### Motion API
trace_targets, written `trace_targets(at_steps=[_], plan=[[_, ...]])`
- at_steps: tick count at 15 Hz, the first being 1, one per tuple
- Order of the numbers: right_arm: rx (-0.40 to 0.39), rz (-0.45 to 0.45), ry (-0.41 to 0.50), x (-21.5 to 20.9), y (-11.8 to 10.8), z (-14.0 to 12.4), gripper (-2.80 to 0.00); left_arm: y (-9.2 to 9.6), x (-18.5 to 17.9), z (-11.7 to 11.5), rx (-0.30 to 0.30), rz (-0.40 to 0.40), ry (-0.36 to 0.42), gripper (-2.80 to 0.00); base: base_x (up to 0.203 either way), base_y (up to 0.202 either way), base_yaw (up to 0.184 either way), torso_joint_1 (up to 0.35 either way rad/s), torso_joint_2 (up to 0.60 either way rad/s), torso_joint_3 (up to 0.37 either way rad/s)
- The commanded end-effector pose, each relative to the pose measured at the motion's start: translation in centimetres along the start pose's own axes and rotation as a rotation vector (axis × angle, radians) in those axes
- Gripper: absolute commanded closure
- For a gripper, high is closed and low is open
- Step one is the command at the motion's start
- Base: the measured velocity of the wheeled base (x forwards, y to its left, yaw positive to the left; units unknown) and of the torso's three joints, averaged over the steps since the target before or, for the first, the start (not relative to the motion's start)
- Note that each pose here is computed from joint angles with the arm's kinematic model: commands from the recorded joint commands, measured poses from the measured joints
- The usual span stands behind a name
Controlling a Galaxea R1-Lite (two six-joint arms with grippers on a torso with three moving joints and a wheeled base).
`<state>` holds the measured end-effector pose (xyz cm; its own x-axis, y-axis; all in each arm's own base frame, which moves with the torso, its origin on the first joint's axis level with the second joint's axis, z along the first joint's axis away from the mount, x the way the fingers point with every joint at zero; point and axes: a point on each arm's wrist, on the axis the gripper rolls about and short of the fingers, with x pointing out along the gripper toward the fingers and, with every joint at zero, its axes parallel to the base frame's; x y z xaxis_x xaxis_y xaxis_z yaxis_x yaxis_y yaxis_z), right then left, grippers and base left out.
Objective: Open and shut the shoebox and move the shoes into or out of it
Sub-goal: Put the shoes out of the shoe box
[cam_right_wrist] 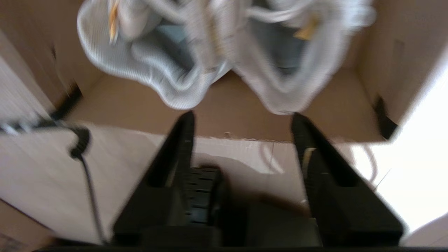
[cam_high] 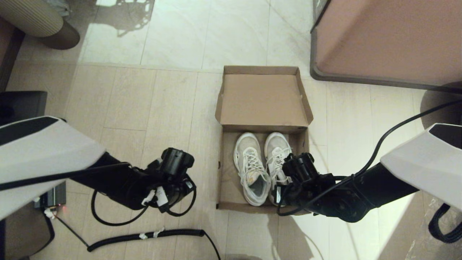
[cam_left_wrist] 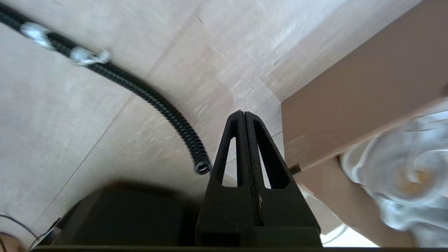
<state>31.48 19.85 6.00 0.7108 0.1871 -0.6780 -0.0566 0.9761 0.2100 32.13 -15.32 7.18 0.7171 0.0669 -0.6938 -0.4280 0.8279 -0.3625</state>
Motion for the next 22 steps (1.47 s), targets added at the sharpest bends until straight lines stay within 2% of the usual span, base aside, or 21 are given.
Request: trace_targets(at_steps=[1,3,6,11,15,16,19,22], plan=[[-0.074,-0.010,0.024,2.7,0.1,-1.7,-2.80,1.1,-3.5,1.6,-0.040,-0.038,-0.043,0.00,0.000,0.000,0.000,0.000,0.00,0.000],[-0.100,-0.011,0.003,4.8,0.2,-2.5,-2.80,2.7,-5.2,1.5,-0.040,-0.031,-0.041,0.00,0.000,0.000,0.000,0.000,0.00,0.000],[-0.094,-0.029,-0.068,7.8,0.7,-2.0,-2.80,4.2,-5.9,0.7,-0.030,-0.006,-0.024,0.00,0.000,0.000,0.000,0.000,0.00,0.000],[-0.091,-0.077,-0.216,11.8,2.6,0.1,-2.80,4.2,-5.9,0.7,-0.034,-0.004,-0.023,0.00,0.000,0.000,0.000,0.000,0.00,0.000],[-0.109,-0.098,-0.205,13.1,2.6,-0.2,-2.80,4.4,-5.8,0.9,-0.040,0.002,-0.026,0.00,0.000,0.000,0.000,0.000,0.00,0.000],[-0.111,-0.100,-0.204,13.3,2.5,-0.3,0.00,4.4,-5.8,0.9,-0.040,0.003,-0.026,0.00,0.000,0.000,0.000,0.000,0.00,0.000],[-0.124,-0.107,-0.210,13.2,2.5,0.0,0.00,4.5,-5.8,1.1,-0.046,0.004,-0.030,0.00,0.000,0.000,0.000,0.000,0.00,0.000],[-0.127,-0.110,-0.247,11.9,2.8,1.4,0.00,4.6,-6.0,1.1,-0.066,0.004,-0.032,0.00,0.000,0.000,0.000,0.000,0.00,0.000]])
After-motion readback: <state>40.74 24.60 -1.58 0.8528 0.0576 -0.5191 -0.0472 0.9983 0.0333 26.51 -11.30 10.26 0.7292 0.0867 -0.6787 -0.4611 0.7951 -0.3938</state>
